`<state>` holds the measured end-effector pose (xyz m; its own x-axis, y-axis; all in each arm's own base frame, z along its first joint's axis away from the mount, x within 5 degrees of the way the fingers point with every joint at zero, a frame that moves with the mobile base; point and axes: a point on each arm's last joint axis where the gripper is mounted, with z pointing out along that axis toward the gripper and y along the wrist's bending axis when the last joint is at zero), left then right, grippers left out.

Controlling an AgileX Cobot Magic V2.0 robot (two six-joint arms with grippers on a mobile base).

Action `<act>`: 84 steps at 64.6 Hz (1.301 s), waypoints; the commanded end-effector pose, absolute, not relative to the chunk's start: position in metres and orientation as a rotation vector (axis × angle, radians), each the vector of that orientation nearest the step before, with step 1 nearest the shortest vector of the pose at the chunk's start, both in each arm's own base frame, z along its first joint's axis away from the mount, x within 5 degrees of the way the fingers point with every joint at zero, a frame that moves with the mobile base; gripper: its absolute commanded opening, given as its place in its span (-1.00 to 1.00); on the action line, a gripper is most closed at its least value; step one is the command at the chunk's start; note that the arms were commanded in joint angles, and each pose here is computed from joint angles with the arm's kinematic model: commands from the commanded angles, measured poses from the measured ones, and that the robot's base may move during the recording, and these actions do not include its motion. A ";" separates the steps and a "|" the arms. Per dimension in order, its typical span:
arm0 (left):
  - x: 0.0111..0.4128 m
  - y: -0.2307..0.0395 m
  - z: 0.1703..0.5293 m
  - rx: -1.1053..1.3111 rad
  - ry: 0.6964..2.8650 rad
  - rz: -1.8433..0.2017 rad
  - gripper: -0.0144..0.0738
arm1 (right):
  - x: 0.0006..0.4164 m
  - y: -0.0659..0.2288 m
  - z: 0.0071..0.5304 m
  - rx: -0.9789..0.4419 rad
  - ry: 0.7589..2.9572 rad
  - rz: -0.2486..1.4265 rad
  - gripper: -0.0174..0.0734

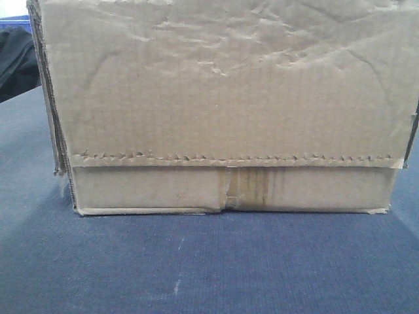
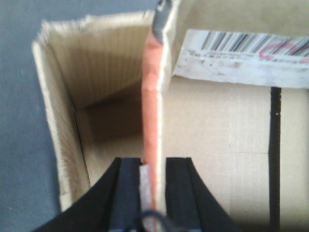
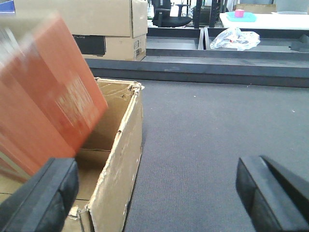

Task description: Stack two boxes on right shelf middle

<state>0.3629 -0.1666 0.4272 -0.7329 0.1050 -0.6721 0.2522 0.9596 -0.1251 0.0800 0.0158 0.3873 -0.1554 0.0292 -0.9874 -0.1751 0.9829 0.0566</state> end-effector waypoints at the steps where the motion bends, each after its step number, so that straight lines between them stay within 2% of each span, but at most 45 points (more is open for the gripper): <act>1: 0.366 -0.171 0.425 0.234 2.388 -0.301 -0.93 | 0.079 0.016 0.390 -0.112 1.698 0.176 0.64; 11: 0.368 -0.173 0.420 0.236 2.405 -0.295 -0.91 | 0.079 0.016 0.390 -0.110 1.698 0.182 0.64; 15: 0.368 -0.173 0.421 0.236 2.404 -0.296 -0.78 | 0.079 0.016 0.390 -0.112 1.698 0.186 0.64; 19: 0.368 -0.173 0.421 0.236 2.403 -0.296 -0.55 | 0.079 0.016 0.390 -0.111 1.698 0.188 0.64; 29: 0.366 -0.172 0.424 0.235 2.401 -0.308 0.30 | 0.079 0.016 0.390 -0.111 1.698 0.188 0.64; 36: 0.361 -0.171 0.432 0.233 2.381 -0.330 0.72 | 0.079 0.016 0.390 -0.111 1.698 0.188 0.64; 48: 0.338 -0.157 0.467 0.230 2.308 -0.318 0.68 | 0.074 0.016 0.404 -0.116 1.672 0.188 0.64; 65: 0.322 -0.126 0.499 0.236 2.182 -0.061 0.68 | 0.093 0.023 0.440 -0.170 1.714 0.224 0.64; 84: 0.323 -0.097 0.505 0.184 2.198 -0.211 0.68 | 0.159 0.038 0.462 -0.259 1.957 0.218 0.64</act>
<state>0.3276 -0.1034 0.4981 -0.6025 0.0795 -0.7941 0.1936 0.9799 -0.0488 0.1445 0.0354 0.4604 -0.3274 -0.0460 -0.9438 -0.2761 0.9599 0.0490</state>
